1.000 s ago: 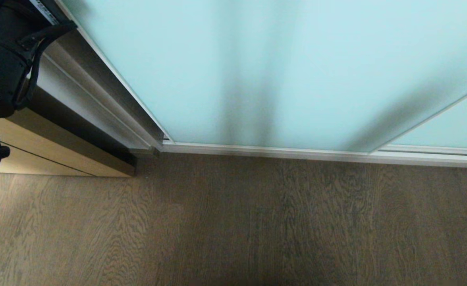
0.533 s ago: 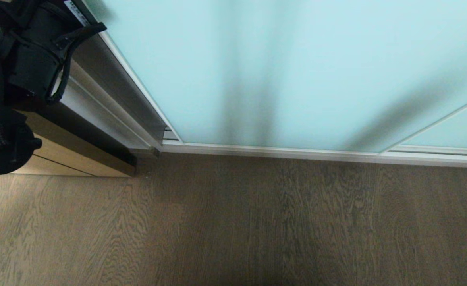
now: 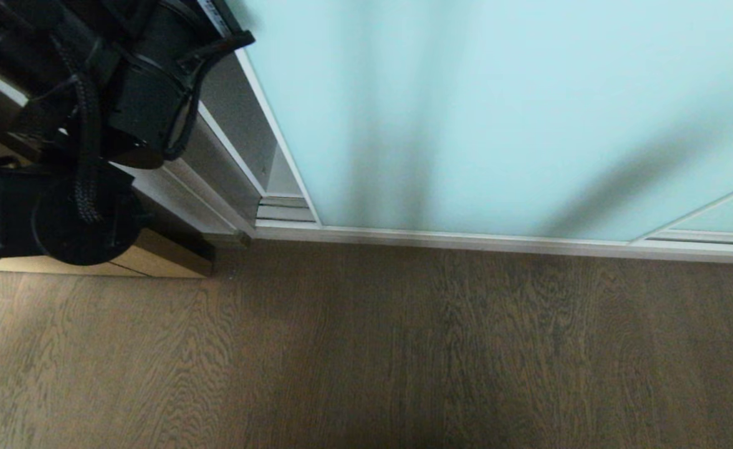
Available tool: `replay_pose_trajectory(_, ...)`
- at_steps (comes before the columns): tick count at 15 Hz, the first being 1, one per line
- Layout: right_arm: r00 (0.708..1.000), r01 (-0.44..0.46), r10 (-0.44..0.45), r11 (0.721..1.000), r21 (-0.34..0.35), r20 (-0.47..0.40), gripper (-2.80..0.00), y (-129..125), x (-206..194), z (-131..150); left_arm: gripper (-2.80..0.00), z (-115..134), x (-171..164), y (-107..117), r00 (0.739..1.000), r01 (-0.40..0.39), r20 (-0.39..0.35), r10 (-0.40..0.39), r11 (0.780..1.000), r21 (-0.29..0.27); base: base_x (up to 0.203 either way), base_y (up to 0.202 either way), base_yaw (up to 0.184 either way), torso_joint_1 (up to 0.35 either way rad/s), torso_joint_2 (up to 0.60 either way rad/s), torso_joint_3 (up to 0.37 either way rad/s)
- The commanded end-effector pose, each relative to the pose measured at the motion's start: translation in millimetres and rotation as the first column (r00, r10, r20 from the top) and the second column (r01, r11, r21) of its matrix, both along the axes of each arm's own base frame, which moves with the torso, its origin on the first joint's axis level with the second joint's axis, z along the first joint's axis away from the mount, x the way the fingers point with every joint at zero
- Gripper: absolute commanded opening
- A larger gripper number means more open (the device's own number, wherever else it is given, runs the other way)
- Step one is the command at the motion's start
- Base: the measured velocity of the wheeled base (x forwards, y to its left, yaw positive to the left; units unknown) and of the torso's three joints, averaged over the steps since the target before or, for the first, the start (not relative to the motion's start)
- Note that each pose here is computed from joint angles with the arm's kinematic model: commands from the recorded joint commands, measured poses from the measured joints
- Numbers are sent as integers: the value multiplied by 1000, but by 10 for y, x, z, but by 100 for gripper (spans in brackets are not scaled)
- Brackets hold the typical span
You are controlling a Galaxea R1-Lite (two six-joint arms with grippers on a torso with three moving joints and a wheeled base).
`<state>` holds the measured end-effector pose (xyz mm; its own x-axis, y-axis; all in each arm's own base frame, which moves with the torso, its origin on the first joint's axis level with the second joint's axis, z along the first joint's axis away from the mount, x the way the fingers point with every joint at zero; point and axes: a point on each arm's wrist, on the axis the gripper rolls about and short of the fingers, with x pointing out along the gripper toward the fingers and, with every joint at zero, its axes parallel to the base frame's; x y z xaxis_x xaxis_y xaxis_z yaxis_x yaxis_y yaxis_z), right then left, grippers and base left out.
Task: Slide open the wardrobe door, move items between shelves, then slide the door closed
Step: Open the door
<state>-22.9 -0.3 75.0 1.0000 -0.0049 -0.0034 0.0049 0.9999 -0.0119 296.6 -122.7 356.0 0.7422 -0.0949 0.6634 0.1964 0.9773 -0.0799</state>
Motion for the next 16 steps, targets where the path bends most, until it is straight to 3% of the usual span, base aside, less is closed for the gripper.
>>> replay_pose_trajectory(1, 1000, 0, 0, 1000, 0, 2, -280, 0, -1, 0, -280, -137, 42, -341, 996, 87, -35, -86, 996, 13, 0, 0, 0, 0, 0, 0)
replay_pose_trajectory(5, 1000, 0, 0, 1000, 0, 2, -280, 0, -1, 0, -280, -309, 62, -983, 975, 219, -46, -218, 976, 10, 0, 0, 0, 0, 0, 0)
replay_pose_trajectory(7, 1000, 0, 0, 1000, 0, 2, -280, 0, -1, 0, -280, -329, 62, -1087, 976, 217, -25, -217, 976, -15, 0, 0, 0, 0, 0, 0)
replay_pose_trajectory(9, 1000, 0, 0, 1000, 0, 2, -280, 0, -1, 0, -280, -154, 6, -942, 981, 193, 17, -193, 981, -34, 0, 0, 0, 0, 0, 0)
replay_pose_trajectory(12, 1000, 0, 0, 1000, 0, 2, -280, 0, -1, 0, -280, 204, -57, -331, 996, 58, 75, -53, 997, -60, 0, 0, 0, 0, 0, 0)
replay_pose_trajectory(13, 1000, 0, 0, 1000, 0, 2, -280, 0, -1, 0, -280, 234, -95, -136, 998, 3, 57, 0, 999, -54, 0, 0, 0, 0, 0, 0)
replay_pose_trajectory(16, 1000, 0, 0, 1000, 0, 2, -280, 0, -1, 0, -280, -92, -324, 322, 986, -137, -85, 141, 990, 44, 0, 0, 0, 0, 0, 0)
